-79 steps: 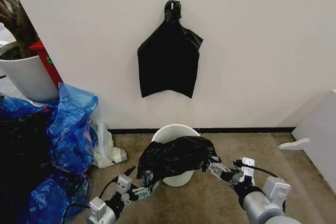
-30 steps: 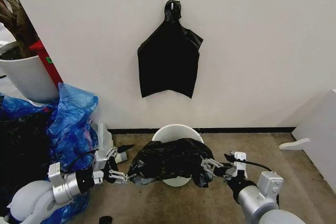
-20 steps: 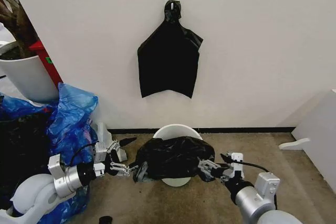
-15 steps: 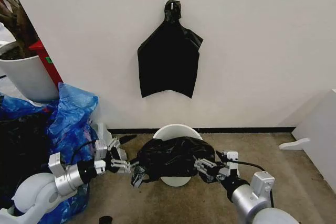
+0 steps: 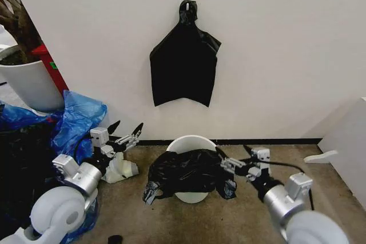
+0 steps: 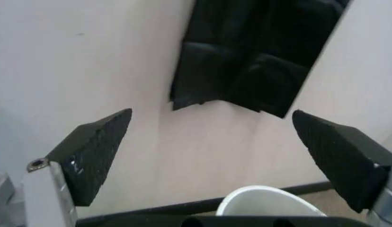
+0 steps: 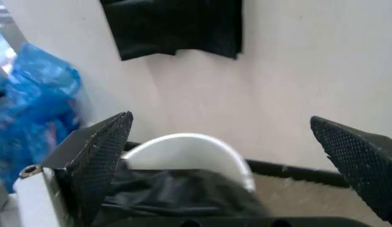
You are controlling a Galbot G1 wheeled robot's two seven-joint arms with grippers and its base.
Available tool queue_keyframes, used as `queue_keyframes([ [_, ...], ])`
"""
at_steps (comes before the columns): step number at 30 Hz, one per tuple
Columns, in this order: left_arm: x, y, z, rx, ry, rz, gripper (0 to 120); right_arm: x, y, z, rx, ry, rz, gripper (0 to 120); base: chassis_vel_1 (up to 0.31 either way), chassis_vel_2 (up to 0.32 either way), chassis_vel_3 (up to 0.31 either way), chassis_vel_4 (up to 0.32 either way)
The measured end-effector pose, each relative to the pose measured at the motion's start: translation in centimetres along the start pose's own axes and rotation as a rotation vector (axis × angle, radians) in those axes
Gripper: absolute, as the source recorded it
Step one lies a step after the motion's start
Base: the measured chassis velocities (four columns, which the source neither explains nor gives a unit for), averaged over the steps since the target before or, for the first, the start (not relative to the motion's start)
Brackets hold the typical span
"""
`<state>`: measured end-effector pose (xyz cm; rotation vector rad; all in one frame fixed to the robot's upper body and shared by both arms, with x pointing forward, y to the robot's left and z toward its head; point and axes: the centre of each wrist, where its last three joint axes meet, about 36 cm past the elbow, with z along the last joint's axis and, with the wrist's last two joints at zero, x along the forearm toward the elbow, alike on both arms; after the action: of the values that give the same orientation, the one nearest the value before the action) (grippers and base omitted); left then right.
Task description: Place the garbage bag over the trash bin.
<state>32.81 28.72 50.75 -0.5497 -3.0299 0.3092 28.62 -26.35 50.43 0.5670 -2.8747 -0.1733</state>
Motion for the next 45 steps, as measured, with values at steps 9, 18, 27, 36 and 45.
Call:
queue_keyframes([
  [9, 2.5, 0.2, 0.5, -0.07, 0.01, -0.041, 100, -7.3, -6.8, -4.0, 0.064, 0.127, -0.049, 100, 0.0, 0.0, 0.0, 0.0],
  [18, 3.5, 0.5, 0.6, -0.107, 0.016, -0.248, 100, -13.6, -8.4, -8.8, 0.057, 0.297, -0.169, 100, 0.0, 0.0, 0.0, 0.0],
  [27, 3.9, -1.0, 0.7, -0.067, 0.022, -0.308, 100, -19.5, -5.8, -9.4, 0.058, 0.42, -0.192, 100, 0.0, 0.0, 0.0, 0.0],
  [36, 4.4, -2.6, 0.5, -0.044, 0.008, -0.387, 100, -23.8, -5.1, -9.8, 0.002, 0.563, -0.19, 100, 0.0, 0.0, 0.0, 0.0],
  [45, 4.8, -2.3, -0.3, -0.05, -0.029, -0.406, 100, -28.5, -2.4, -7.8, -0.11, 0.747, -0.101, 100, 0.0, 0.0, 0.0, 0.0],
])
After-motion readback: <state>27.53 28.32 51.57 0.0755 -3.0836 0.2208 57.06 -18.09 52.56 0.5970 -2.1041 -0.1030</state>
